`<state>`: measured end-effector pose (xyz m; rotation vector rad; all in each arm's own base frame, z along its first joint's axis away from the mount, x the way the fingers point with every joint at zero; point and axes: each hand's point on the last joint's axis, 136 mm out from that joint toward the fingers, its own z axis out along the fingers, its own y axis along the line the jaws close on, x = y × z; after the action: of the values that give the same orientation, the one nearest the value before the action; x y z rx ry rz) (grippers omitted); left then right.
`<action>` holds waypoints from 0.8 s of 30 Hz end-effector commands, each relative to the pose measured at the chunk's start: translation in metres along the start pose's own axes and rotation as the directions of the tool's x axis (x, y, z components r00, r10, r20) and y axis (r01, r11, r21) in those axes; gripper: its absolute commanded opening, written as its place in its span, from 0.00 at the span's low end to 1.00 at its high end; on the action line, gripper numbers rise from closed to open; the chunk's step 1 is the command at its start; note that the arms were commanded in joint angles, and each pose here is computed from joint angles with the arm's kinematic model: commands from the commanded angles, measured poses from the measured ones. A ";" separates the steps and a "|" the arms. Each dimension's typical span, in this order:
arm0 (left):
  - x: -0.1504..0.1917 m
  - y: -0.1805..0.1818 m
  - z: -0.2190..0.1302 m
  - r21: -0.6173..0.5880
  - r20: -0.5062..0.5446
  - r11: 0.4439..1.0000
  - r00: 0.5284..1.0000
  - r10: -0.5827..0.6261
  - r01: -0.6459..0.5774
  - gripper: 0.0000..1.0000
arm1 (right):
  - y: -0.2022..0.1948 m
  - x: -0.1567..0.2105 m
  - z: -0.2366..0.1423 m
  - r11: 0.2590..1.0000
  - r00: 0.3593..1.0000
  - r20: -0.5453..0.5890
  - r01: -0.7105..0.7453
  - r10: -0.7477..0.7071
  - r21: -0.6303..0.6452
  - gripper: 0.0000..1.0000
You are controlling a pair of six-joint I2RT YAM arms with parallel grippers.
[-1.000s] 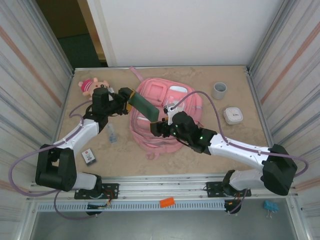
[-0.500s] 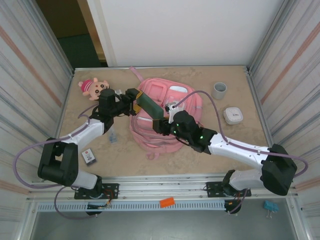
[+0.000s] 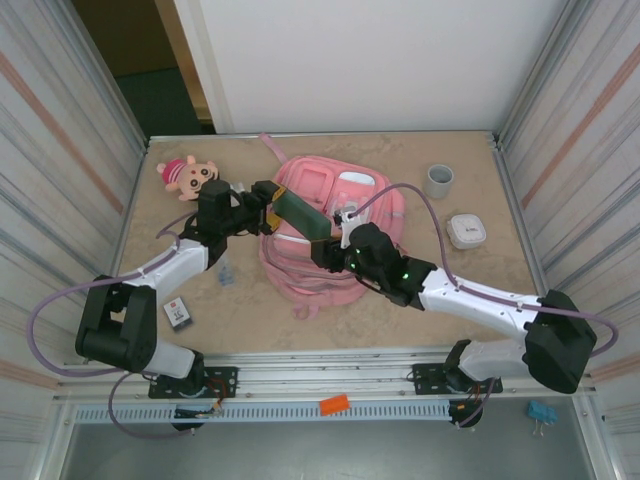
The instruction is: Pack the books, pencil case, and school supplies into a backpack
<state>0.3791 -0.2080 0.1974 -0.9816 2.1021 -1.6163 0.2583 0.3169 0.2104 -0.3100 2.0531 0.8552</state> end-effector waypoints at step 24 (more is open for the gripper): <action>0.030 -0.030 -0.019 -0.036 -0.091 0.900 0.898 0.431 -0.435 0.81 | -0.011 -0.027 -0.041 0.998 0.986 0.155 -0.065 0.065 -0.005 0.18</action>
<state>0.3600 -0.2206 0.1911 -0.7442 2.2702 -1.5121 0.2511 0.2946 0.2172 -0.2797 2.0023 0.8505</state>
